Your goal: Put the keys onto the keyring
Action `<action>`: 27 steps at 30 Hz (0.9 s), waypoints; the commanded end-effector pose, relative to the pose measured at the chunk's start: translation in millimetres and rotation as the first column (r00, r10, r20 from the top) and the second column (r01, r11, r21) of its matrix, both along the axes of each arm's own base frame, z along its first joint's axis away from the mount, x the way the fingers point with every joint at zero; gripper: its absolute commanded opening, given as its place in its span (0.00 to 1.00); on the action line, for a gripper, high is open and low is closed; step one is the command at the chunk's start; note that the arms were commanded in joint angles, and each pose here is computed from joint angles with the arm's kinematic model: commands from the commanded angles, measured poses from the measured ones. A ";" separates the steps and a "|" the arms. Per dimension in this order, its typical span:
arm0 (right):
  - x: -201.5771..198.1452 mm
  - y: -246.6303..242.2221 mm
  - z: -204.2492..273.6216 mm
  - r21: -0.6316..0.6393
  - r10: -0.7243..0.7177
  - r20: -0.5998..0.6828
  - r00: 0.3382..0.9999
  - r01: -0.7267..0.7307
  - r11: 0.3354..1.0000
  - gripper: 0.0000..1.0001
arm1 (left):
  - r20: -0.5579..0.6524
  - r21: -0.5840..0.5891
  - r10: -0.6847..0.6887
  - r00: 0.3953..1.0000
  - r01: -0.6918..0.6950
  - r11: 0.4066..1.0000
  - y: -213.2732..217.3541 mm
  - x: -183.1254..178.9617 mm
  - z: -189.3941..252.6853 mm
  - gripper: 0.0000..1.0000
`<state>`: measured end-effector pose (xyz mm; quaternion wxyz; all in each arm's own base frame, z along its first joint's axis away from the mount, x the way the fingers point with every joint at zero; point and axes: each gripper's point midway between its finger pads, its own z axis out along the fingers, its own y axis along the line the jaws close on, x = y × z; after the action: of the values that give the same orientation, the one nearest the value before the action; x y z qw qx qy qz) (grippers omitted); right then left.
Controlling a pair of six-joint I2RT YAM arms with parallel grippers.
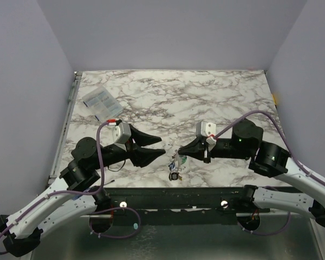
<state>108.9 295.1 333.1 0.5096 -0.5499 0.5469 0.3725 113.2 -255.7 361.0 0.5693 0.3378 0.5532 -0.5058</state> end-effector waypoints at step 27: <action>-42.9 12.1 86.9 0.389 0.209 0.087 0.974 -0.226 0.893 0.01 | -0.004 -0.193 -0.241 0.971 0.236 0.952 -11.4 -38.6 25.0 0.57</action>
<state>75.0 305.0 397.3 0.5603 -0.5089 0.4285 0.4934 82.2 -265.2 382.3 0.5349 0.3347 0.4830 -0.6071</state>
